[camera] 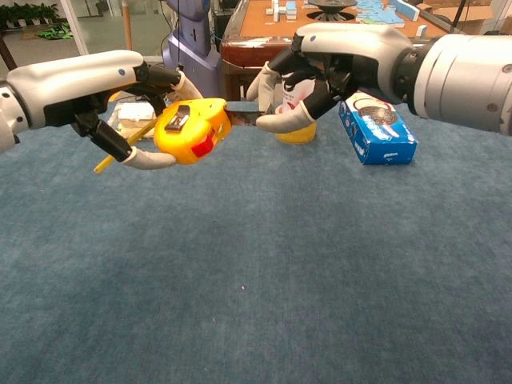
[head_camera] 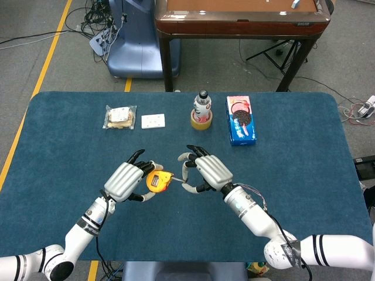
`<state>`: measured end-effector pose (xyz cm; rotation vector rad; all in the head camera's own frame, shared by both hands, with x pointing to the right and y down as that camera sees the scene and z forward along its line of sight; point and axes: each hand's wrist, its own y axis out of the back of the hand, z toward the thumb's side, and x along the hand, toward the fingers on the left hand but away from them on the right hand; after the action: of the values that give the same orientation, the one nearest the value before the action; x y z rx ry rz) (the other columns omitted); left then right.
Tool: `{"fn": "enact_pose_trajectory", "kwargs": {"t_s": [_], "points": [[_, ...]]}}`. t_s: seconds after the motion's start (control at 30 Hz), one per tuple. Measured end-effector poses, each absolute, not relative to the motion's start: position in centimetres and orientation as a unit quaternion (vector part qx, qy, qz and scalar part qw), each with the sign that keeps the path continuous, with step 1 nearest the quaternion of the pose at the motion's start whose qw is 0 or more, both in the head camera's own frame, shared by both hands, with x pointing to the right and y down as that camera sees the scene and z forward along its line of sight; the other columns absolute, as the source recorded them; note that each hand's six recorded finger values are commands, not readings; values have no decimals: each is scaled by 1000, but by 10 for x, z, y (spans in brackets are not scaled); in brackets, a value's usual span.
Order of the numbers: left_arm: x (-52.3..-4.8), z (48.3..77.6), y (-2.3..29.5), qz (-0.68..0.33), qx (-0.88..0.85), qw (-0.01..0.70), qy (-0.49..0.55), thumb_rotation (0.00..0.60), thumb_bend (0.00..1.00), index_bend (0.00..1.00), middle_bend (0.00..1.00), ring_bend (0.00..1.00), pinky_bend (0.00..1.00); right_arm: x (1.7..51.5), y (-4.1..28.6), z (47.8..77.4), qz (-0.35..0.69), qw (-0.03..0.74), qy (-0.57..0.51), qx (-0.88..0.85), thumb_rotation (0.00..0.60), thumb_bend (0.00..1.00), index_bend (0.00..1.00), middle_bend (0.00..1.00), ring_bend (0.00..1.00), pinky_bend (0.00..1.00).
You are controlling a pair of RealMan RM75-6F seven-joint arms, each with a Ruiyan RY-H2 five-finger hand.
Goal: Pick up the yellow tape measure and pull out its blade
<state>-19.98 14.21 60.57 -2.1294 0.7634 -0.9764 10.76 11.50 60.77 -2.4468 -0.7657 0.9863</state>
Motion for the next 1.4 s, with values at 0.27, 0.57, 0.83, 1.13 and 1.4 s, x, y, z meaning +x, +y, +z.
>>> {"fn": "enact_pose_trajectory", "kwargs": {"t_s": [0.27, 0.57, 0.83, 1.13, 1.4], "points": [[-201, 605, 141, -375, -814, 333, 292, 600, 248, 552, 536, 355, 0, 109, 114, 607, 351, 193, -281, -872, 600, 495, 618, 270, 0, 28], [-207, 608, 140, -382, -811, 332, 293, 600, 248, 552, 536, 355, 0, 115, 112, 606, 351, 188, -289, -870, 600, 522, 639, 288, 0, 28], [-231, 623, 139, -412, -799, 333, 284, 600, 247, 552, 536, 355, 0, 137, 112, 603, 363, 193, -296, -862, 600, 522, 655, 302, 1, 28], [-270, 642, 140, -455, -781, 333, 268, 600, 247, 553, 537, 355, 0, 174, 106, 590, 376, 192, -309, -852, 600, 522, 661, 310, 7, 28], [-296, 655, 141, -474, -775, 331, 255, 600, 247, 557, 542, 355, 0, 205, 107, 571, 381, 188, -316, -848, 600, 522, 665, 312, 11, 28]]}}
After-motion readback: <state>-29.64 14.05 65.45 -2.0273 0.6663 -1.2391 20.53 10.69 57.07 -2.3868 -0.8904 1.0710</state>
